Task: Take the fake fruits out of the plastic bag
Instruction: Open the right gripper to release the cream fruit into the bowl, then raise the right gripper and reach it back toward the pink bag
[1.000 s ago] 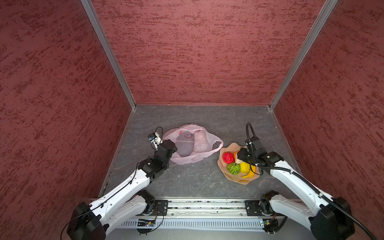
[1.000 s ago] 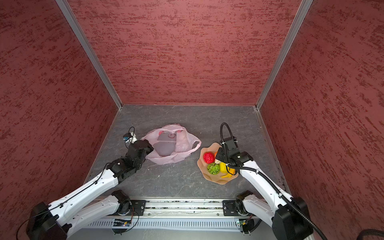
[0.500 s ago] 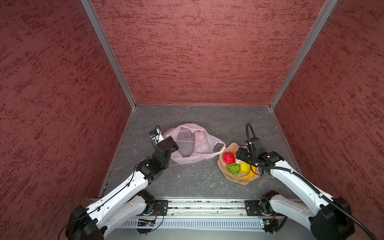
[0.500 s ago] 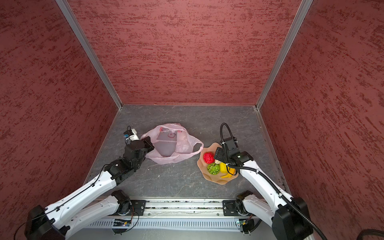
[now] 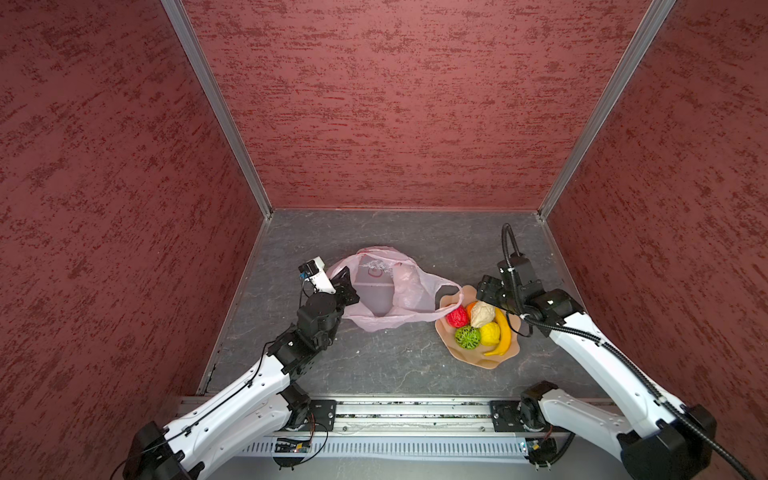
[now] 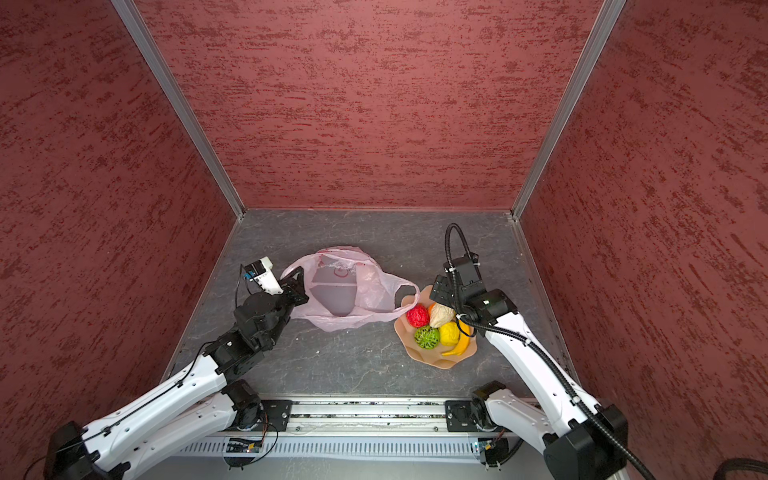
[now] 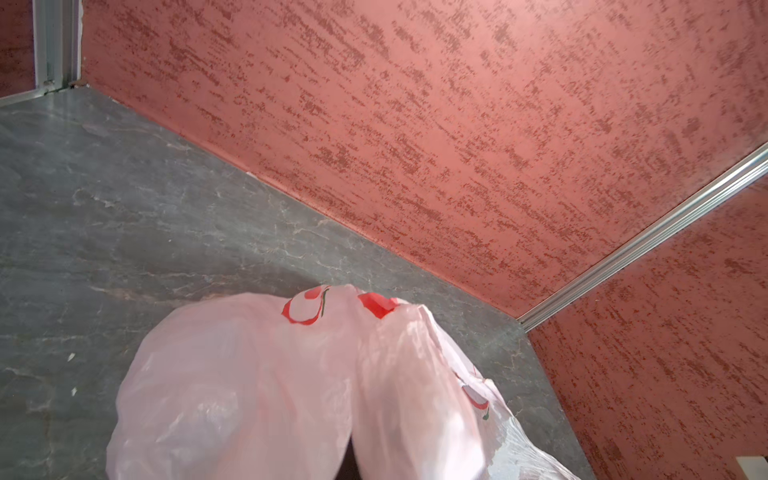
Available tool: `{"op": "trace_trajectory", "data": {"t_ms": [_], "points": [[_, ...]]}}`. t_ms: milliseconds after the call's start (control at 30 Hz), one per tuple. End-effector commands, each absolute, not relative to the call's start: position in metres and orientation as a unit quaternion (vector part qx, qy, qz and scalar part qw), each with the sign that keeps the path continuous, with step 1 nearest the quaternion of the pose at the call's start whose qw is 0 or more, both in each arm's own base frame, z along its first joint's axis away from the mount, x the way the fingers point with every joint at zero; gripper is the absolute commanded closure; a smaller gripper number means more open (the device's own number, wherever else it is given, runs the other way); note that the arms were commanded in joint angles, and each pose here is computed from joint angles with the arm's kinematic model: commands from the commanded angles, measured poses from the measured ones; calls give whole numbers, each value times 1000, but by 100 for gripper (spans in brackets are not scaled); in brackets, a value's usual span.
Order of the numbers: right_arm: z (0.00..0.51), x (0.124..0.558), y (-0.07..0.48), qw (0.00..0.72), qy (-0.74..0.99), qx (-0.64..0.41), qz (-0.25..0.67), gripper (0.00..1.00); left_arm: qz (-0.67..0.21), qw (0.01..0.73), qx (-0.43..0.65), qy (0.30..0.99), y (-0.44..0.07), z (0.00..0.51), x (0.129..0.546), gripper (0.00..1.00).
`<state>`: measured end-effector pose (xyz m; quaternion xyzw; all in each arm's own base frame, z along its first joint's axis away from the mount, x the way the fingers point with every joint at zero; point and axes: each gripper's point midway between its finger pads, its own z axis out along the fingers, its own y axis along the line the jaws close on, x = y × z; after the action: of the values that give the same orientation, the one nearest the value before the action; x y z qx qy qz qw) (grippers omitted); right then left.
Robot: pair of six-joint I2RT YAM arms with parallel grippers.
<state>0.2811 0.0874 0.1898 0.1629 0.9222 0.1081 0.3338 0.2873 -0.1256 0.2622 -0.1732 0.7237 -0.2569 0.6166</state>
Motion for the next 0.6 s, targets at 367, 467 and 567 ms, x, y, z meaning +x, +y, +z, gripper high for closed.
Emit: {"op": "trace_trajectory", "data": {"t_ms": [367,467,567], "points": [[272,311,193,382,908,-5,172,24,-268,627,-168,712,-125,269,280,100],[281,314,234,376,905,-54,193,33,-269,625,-173,712,-123,269,278,100],[285,315,266,375,900,-84,205,46,-269,627,-176,709,-121,274,277,100]]}}
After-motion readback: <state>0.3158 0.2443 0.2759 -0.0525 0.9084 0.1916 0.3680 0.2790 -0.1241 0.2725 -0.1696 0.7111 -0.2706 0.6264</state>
